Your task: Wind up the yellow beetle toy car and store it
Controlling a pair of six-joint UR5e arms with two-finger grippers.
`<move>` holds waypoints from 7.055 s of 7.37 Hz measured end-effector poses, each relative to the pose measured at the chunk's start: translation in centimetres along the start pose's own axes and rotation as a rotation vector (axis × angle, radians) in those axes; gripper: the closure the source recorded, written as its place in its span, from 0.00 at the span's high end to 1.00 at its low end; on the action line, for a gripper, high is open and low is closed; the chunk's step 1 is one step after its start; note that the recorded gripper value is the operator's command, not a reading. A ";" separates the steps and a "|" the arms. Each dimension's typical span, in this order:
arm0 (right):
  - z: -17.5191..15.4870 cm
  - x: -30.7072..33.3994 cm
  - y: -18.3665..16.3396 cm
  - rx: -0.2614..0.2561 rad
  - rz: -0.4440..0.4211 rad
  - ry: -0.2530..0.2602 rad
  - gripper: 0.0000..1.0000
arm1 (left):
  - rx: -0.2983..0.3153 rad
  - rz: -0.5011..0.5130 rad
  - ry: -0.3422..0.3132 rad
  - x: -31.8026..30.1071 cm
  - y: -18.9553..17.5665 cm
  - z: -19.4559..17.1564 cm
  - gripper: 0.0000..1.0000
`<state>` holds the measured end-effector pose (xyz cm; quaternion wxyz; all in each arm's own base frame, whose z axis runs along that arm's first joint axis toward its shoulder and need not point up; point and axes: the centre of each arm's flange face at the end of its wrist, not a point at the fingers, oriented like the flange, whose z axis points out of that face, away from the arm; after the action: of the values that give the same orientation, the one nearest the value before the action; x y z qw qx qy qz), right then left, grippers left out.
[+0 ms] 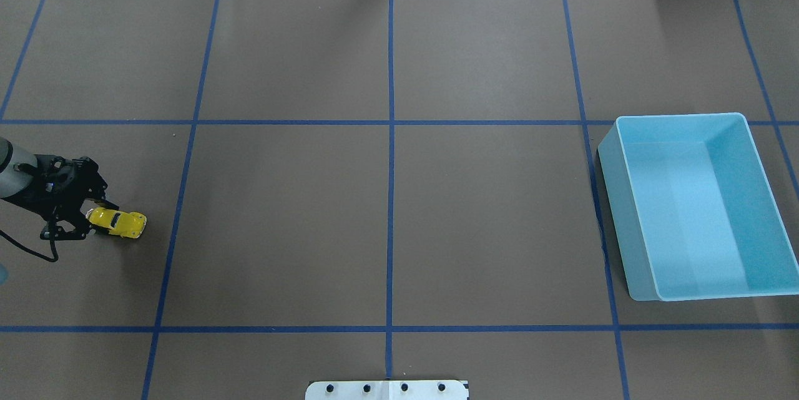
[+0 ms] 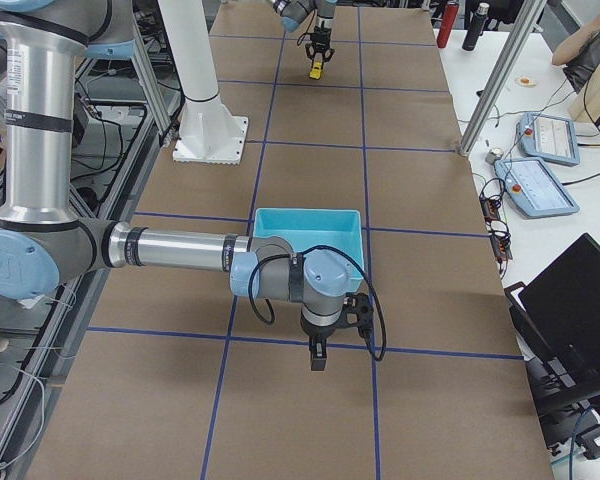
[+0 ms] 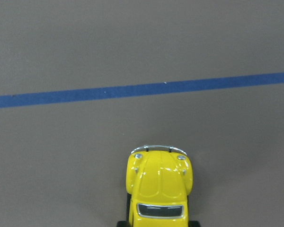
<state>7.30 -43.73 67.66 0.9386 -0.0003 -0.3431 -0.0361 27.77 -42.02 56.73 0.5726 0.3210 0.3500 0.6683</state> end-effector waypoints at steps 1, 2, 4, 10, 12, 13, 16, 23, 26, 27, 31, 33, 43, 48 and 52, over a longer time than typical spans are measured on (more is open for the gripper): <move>0.0 0.0 0.0 0.000 0.000 0.000 0.99 | 0.001 0.000 0.001 0.0 0.1 0.0 0.66; 0.0 0.0 0.0 0.000 0.000 0.000 0.99 | 0.002 -0.001 0.002 0.1 0.1 -0.1 1.00; 0.0 0.0 -0.1 0.001 -0.001 0.000 0.99 | 0.004 0.004 -0.001 0.0 0.2 -0.2 1.00; -0.1 -0.1 -0.1 0.004 -0.004 0.000 0.99 | 0.006 -0.015 -0.033 -1.2 1.8 -2.5 1.00; -0.1 -0.1 -0.1 0.006 -0.005 0.001 0.99 | -0.012 -0.075 -0.041 -2.1 3.1 -4.0 1.00; -0.1 -0.1 -0.2 0.006 -0.005 0.001 0.99 | -0.028 -0.126 -0.045 -2.7 4.2 -5.1 1.00; -0.6 -0.4 -0.6 0.018 -0.014 0.004 0.99 | -0.100 -0.363 -0.064 -4.4 9.6 -10.0 1.00; -5.8 -4.7 -1.5 0.144 -0.121 0.013 0.99 | -0.040 -1.367 -0.150 -4.6 18.2 -20.5 1.00; -7.1 -5.8 -2.0 0.178 -0.151 0.018 0.99 | -0.013 -1.659 -0.172 -4.4 19.1 -21.6 1.00; -7.6 -6.3 -2.3 0.203 -0.173 0.018 0.99 | -0.003 -1.723 -0.176 -4.5 19.0 -21.7 1.00; -6.7 -18.2 -4.2 0.200 -0.446 -0.085 0.99 | 0.005 -1.792 -0.179 -4.2 19.3 -21.6 1.00; -5.4 -26.9 -5.1 0.167 -0.617 -0.157 0.99 | 0.002 -1.794 -0.181 -4.5 19.4 -21.6 1.00; -6.2 -56.7 -1.6 -0.088 -1.076 -0.121 0.98 | 0.006 -1.840 -0.177 -2.4 21.2 -21.8 1.00; 3.2 -62.8 7.6 -0.247 -1.390 0.254 0.98 | -0.001 -1.845 -0.179 -2.4 21.3 -21.7 1.00; 10.6 -63.7 9.7 -0.370 -1.449 0.329 0.98 | -0.016 -1.870 -0.166 -1.2 22.3 -21.0 1.00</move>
<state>-47.37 -29.47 34.96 0.7040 0.0728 -0.1018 -0.6990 -1.51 -47.49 63.81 0.9026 -0.0477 0.4192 -0.0857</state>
